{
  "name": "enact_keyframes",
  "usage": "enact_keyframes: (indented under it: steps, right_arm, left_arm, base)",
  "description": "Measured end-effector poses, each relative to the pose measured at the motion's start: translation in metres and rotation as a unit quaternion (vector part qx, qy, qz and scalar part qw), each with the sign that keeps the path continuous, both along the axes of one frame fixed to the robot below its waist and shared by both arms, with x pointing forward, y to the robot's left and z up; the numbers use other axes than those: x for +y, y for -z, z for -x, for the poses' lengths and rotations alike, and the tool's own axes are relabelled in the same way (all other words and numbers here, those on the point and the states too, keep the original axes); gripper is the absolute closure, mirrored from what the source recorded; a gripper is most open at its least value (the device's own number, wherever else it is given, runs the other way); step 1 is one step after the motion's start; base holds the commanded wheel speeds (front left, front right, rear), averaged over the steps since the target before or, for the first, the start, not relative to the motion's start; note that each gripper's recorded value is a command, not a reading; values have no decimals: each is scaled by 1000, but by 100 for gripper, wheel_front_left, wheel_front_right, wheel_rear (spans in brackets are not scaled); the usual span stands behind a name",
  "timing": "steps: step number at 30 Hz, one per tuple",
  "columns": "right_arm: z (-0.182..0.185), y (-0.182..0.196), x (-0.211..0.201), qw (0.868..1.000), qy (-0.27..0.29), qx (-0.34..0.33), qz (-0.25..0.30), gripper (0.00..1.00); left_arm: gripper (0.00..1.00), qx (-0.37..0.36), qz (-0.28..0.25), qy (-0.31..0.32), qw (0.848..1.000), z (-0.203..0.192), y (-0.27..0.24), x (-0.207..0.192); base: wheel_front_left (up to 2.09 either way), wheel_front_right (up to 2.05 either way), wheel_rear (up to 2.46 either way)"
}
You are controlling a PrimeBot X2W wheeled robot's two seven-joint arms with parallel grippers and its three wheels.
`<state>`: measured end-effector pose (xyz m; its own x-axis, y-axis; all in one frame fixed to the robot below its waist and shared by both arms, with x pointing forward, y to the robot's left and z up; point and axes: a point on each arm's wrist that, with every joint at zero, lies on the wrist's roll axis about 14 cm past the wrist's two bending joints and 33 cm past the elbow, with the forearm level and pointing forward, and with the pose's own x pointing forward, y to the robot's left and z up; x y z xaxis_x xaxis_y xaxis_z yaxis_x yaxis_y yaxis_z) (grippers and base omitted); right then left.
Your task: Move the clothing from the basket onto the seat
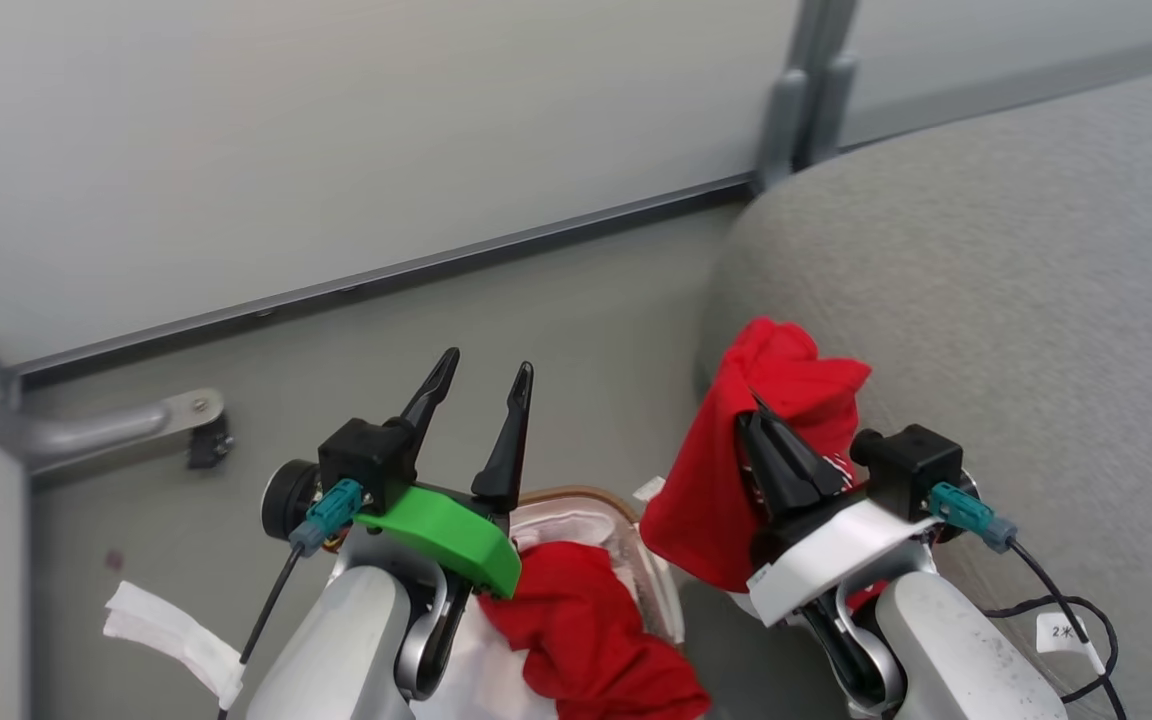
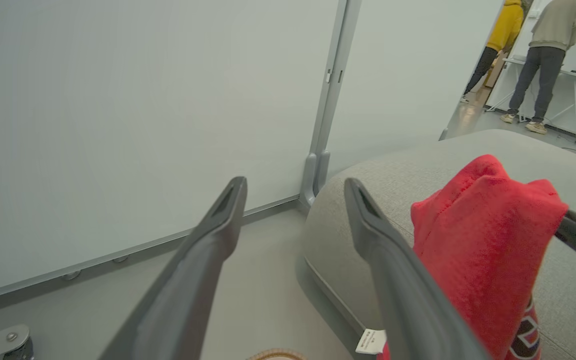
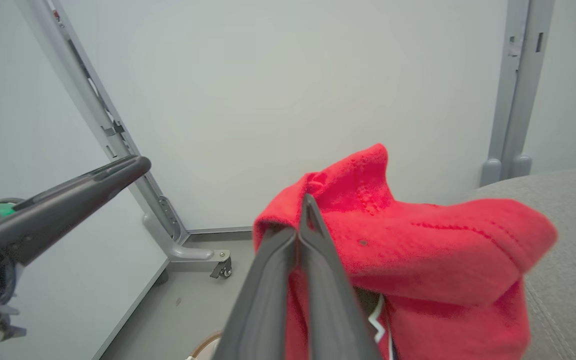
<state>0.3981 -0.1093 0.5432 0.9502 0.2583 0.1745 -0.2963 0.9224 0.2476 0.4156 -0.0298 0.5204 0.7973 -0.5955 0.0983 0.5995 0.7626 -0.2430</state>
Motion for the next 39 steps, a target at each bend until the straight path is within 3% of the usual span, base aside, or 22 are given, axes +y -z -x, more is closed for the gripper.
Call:
enact_keyframes:
  steps: [6,12,17,21,25,32,39]
  right_arm:
    - [16,-13,-54,997,80,-17,-9,100]
    - [40,-31,-111,985,167,-43,-9,100]
    - [63,-43,-152,971,229,-61,20,100]
    - [66,-55,-167,965,247,-75,47,100]
    - [51,-97,-185,954,249,-124,111,100]
    - [7,-169,-212,923,244,-187,232,100]
    - [-42,-224,-243,876,266,-212,343,100]
  left_arm:
    - [0,8,4,65,998,10,7,-45]
    - [0,10,7,138,990,27,9,-93]
    - [0,9,22,197,980,41,3,-131]
    - [0,20,25,223,974,49,12,-145]
    - [0,18,23,251,968,55,19,-157]
    - [0,13,30,263,964,41,31,-163]
    - [0,15,30,276,961,23,51,-166]
  base:
    - [0,0,0]
    - [0,0,0]
    - [0,0,0]
    - [0,0,0]
    - [0,0,0]
    - [0,0,0]
    - [0,0,0]
